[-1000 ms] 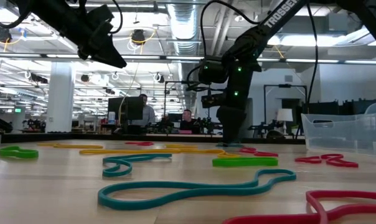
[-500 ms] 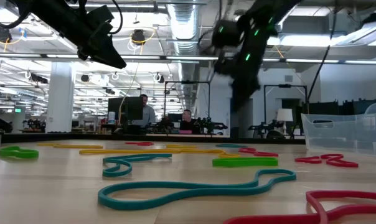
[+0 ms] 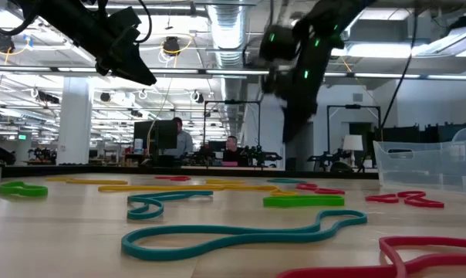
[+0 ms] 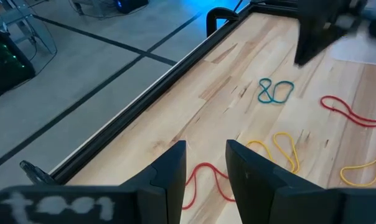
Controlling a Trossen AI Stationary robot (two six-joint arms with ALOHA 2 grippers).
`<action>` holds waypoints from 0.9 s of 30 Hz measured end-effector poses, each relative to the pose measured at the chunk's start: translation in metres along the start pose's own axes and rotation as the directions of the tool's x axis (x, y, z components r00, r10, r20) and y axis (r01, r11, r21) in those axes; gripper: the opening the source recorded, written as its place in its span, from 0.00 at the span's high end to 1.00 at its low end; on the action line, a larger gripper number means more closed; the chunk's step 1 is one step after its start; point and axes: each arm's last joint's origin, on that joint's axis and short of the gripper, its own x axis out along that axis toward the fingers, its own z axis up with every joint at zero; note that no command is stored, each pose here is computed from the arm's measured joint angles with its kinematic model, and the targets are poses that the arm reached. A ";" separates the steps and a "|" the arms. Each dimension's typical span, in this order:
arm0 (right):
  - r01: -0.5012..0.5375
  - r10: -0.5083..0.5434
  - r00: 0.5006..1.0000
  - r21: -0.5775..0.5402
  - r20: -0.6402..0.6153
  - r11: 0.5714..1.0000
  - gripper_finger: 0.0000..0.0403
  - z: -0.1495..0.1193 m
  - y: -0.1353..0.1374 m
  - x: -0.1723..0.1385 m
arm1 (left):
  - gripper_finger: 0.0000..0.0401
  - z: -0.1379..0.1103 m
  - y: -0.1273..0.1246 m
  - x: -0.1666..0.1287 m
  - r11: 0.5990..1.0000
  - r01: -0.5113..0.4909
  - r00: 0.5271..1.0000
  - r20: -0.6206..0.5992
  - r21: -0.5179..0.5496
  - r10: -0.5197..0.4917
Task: Pick and place items into bin
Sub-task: Put the blue rubber band into the transparent bin
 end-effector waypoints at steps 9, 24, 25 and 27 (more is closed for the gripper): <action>-0.015 -0.013 0.989 -0.187 -0.148 0.982 0.78 0.005 0.010 0.055 | 0.74 0.000 0.000 0.000 1.000 0.001 1.000 0.000 0.000 -0.001; -0.021 -0.010 0.988 -0.197 -0.153 0.980 0.63 0.024 -0.028 0.048 | 0.74 -0.001 0.000 0.000 1.000 -0.001 1.000 -0.013 0.006 0.001; -0.032 0.003 0.989 -0.193 -0.151 0.981 0.61 0.024 -0.030 0.048 | 0.74 -0.001 0.000 0.000 1.000 -0.002 1.000 -0.014 0.007 0.002; -0.042 0.013 0.991 -0.214 -0.136 0.976 0.59 0.026 -0.031 0.049 | 0.74 -0.001 0.000 0.000 1.000 -0.002 1.000 -0.014 0.007 0.002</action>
